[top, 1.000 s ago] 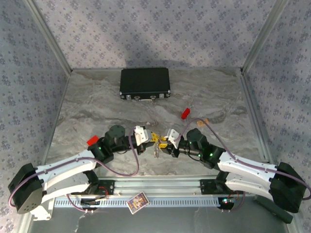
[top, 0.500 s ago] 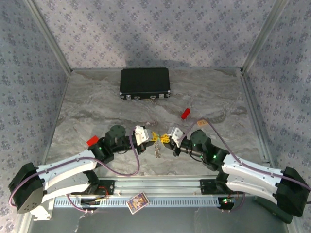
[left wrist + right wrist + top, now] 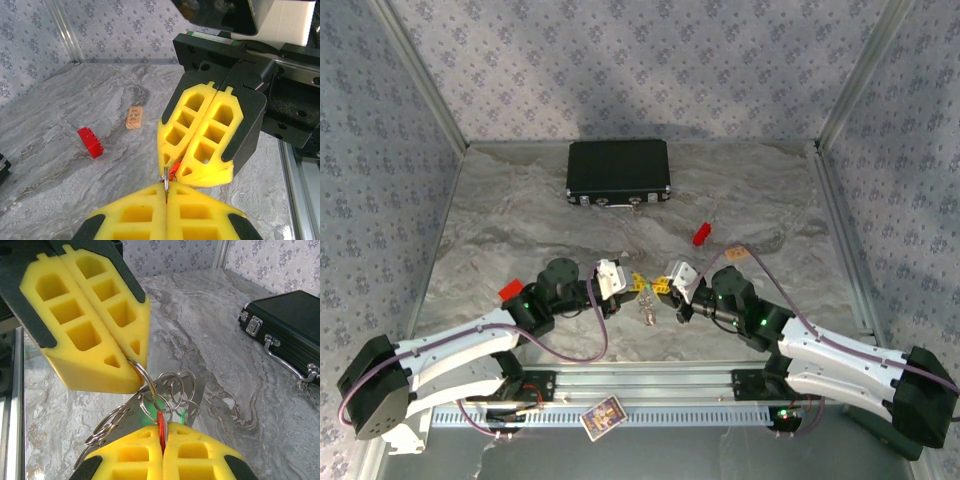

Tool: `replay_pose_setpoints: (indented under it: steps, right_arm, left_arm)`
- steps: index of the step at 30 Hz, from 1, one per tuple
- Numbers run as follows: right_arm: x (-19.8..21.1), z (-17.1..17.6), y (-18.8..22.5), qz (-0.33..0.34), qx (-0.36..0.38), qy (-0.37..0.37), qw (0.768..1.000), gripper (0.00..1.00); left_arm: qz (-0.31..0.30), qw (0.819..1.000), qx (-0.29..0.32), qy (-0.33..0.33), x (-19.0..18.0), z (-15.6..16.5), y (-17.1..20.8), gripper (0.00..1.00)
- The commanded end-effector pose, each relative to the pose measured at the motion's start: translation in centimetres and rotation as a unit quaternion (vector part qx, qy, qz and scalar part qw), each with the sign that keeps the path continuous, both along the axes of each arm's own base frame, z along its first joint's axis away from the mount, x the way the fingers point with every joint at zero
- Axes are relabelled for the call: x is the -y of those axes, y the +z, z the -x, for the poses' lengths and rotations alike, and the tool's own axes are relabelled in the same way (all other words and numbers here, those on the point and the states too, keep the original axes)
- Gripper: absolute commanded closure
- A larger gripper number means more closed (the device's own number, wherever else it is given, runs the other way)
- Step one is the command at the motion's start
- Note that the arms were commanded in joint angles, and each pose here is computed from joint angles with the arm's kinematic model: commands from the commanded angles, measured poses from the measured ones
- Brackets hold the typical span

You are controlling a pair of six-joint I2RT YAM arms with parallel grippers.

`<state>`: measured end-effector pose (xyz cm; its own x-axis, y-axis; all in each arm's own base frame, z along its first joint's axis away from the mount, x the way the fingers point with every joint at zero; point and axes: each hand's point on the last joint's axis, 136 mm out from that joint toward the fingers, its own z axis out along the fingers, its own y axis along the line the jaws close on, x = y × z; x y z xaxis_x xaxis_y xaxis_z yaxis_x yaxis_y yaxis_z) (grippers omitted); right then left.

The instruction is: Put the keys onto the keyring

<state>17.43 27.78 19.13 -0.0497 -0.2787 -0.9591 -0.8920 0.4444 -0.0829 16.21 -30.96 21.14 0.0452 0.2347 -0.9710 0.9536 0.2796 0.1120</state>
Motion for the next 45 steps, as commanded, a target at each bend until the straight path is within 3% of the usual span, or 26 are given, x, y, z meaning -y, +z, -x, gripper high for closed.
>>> replay_pose_setpoints:
  steps: [1,15,31,45]
  right_arm:
    - [-0.2,0.1,1.4,-0.004,0.015,0.005,1.000,0.95]
    - [-1.3,0.5,-0.6,0.035,-0.007,0.037,0.999,0.96]
    - [-0.5,-0.2,2.7,-0.022,0.024,0.022,0.999,0.95]
    - [1.0,-1.1,2.9,0.009,0.047,-0.013,0.999,0.98]
  left_arm:
    - [0.022,0.999,0.024,-0.006,0.3,0.1,1.9,1.00]
    - [0.017,0.999,0.028,-0.002,0.4,-0.2,1.7,1.00]
    - [0.000,1.000,0.025,0.012,0.2,-0.6,0.8,1.00]
    - [-0.021,0.999,0.020,0.020,-0.1,-0.8,0.0,1.00]
